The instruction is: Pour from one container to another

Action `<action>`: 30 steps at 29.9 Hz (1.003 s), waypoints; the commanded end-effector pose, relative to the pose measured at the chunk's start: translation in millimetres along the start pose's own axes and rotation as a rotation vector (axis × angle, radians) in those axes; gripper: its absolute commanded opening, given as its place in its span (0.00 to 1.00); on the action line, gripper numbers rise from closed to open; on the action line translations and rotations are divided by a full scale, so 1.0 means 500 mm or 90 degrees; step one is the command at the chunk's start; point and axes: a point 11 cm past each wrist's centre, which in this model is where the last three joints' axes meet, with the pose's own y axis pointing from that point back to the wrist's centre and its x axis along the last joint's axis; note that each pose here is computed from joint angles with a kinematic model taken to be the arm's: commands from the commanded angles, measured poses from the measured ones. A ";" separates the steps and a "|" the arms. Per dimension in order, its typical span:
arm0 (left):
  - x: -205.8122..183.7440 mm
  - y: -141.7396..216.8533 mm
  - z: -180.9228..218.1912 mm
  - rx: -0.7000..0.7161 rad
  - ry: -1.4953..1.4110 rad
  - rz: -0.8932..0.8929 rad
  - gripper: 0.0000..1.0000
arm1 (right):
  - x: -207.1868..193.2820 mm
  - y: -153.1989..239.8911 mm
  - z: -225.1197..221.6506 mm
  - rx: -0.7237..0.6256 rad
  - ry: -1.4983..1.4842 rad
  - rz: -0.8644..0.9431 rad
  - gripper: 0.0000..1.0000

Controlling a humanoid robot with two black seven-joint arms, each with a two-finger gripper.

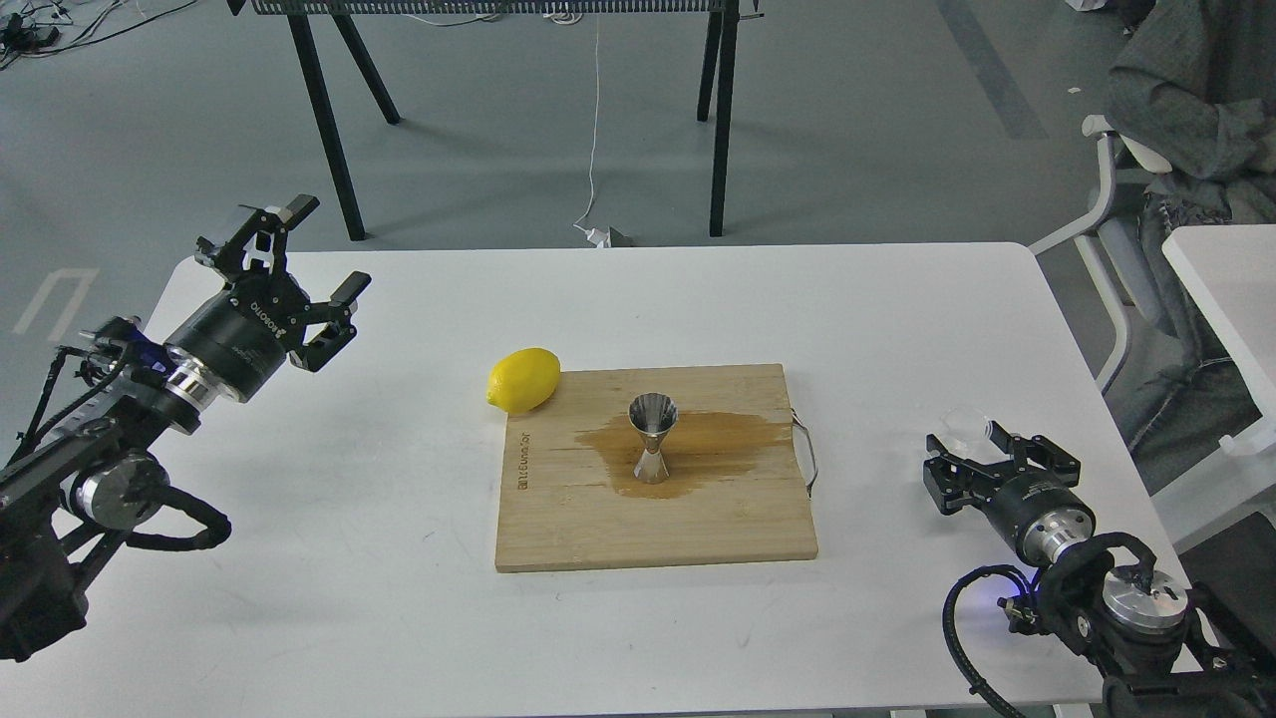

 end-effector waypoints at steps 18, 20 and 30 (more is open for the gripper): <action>-0.001 0.002 -0.006 0.002 0.004 0.001 0.99 | -0.083 0.178 -0.059 0.022 0.051 -0.087 0.96; -0.001 0.005 -0.008 0.004 0.005 0.003 0.99 | -0.119 0.185 -0.067 0.024 0.072 -0.119 0.96; 0.021 0.032 -0.017 -0.018 0.065 0.049 0.99 | -0.336 0.113 -0.084 0.040 0.223 -0.350 0.97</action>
